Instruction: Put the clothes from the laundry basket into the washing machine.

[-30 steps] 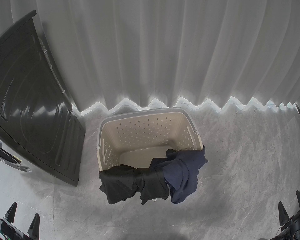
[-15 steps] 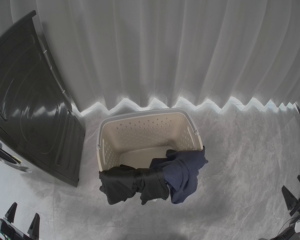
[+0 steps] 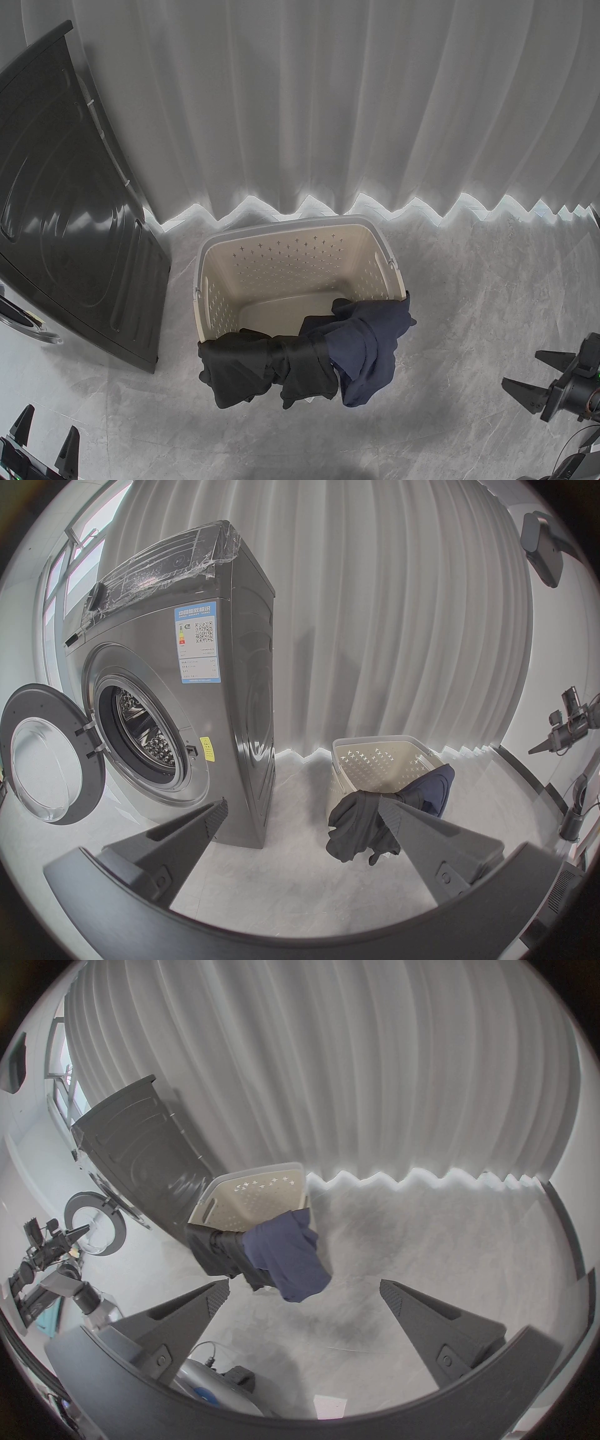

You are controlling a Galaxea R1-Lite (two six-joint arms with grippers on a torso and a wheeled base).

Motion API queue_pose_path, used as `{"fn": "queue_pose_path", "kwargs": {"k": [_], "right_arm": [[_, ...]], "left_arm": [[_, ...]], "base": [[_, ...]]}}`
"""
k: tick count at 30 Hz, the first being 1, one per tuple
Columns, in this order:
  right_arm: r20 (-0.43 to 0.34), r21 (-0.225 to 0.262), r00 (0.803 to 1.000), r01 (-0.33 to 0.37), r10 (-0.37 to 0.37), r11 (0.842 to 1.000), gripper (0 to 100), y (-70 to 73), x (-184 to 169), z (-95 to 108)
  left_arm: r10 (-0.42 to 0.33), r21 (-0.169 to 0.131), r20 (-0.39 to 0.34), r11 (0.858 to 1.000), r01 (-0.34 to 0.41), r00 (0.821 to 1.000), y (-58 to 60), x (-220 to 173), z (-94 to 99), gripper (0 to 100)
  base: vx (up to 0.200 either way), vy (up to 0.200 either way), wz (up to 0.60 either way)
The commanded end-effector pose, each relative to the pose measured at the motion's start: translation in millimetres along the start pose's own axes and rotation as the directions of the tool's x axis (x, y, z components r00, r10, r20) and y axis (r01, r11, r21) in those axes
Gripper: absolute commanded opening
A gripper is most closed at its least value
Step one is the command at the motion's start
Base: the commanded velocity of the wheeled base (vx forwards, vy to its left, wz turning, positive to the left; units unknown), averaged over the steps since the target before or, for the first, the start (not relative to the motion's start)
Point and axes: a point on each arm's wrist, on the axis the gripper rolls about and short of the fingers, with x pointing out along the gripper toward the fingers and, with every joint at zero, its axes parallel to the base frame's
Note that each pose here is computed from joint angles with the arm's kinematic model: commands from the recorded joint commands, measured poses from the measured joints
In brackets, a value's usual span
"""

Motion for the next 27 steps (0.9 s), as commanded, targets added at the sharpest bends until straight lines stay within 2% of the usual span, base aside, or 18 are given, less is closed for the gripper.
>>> {"fn": "queue_pose_path", "kwargs": {"k": [1, 6, 10, 15, 22, 27], "right_arm": [[-0.127, 0.021, 0.989, -0.070, 0.072, 0.997, 100, 9.6, 47.5, 1.5], [-0.112, 0.017, 0.992, -0.063, 0.064, 0.998, 100, 10.3, 65.2, 4.5], [-0.134, 0.010, 0.990, -0.050, 0.051, 0.999, 100, 14.4, 88.2, 3.1], [-0.124, 0.006, 0.991, -0.054, 0.054, 0.999, 100, 19.5, 99.9, 5.1], [-0.147, 0.013, 0.988, -0.053, 0.055, 0.998, 100, 21.5, 112.6, 5.9], [-0.164, 0.004, 0.983, -0.079, 0.078, 0.997, 100, 32.1, 123.4, 5.4]], "left_arm": [[0.001, -0.001, -0.002, 1.000, -0.001, 1.000, 0.3, 0.2, -4.8, 100], [-0.001, -0.001, -0.003, 1.000, 0.001, 1.000, 0.3, 0.2, -4.8, 100], [-0.001, -0.001, -0.003, 1.000, 0.001, 1.000, 0.3, 0.2, -4.8, 100], [-0.001, -0.001, -0.003, 1.000, 0.001, 1.000, 0.3, 0.2, -4.8, 100], [-0.001, -0.001, -0.003, 1.000, 0.001, 1.000, 0.3, 0.2, -4.8, 100], [-0.001, -0.001, -0.003, 1.000, 0.001, 1.000, 0.3, 0.2, -4.8, 100]], "base": [[0.000, 0.000, 0.00], [0.000, 0.000, 0.00], [0.000, 0.000, 0.00], [0.000, 0.000, 0.00], [0.000, 0.000, 0.00], [0.000, 0.000, 0.00]]}}
